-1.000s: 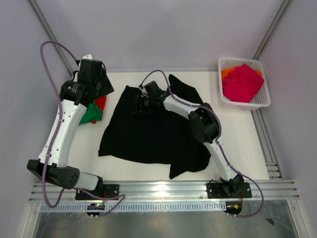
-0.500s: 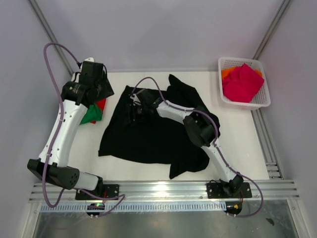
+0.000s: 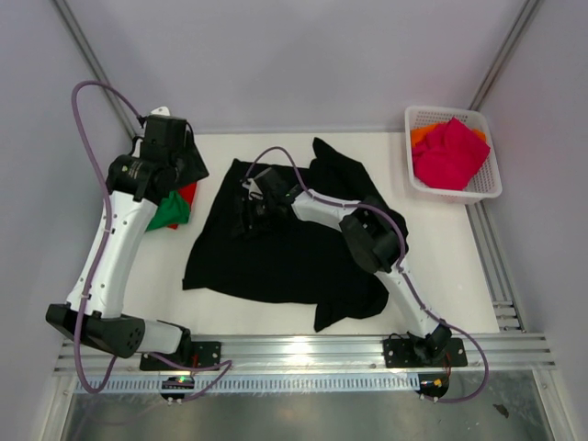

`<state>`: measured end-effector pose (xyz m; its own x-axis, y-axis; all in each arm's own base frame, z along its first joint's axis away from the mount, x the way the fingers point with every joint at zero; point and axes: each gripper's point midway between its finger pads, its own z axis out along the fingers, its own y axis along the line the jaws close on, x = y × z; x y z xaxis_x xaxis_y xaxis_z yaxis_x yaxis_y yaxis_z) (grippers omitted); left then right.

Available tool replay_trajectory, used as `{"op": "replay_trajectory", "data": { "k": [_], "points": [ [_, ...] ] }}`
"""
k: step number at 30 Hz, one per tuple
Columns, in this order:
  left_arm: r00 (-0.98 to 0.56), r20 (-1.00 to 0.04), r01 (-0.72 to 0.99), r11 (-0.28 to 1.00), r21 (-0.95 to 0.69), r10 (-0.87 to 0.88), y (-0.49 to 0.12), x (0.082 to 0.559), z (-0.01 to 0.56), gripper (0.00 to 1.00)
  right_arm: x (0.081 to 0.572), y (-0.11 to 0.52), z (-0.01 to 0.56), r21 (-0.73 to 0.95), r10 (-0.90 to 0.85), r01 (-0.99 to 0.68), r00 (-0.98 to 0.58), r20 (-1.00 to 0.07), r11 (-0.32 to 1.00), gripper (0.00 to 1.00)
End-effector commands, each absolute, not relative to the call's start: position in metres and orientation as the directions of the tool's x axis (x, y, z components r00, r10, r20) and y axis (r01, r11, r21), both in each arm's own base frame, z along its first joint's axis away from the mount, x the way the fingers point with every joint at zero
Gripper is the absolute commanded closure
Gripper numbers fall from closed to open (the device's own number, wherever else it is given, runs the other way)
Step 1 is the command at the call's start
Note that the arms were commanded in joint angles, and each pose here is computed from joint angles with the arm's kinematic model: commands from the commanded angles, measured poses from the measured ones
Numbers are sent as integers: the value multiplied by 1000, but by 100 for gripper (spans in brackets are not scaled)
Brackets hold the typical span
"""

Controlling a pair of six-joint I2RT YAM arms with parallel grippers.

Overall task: Fold and stack the t-shirts
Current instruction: Flatten out the tshirt

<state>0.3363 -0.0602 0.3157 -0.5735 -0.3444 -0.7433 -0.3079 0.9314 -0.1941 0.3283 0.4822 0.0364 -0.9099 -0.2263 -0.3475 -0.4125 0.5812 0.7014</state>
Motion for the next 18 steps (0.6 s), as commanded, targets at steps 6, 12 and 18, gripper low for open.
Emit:
{"op": "replay_trajectory", "data": {
  "k": [6,12,18],
  "points": [
    [-581,-749,-296,940,-171,-319,-57,331,317,44,235,466,-2,633,-512,-533,-824,-241,561,39],
    [-590,-742,-291,941,-172,-318,-59,332,315,44,195,452,-14,680,-580,-521,-796,-170,516,39],
    [-594,-735,-289,939,-186,-328,-62,332,313,44,179,439,-15,686,-622,-541,-766,-163,486,39]
  ]
}}
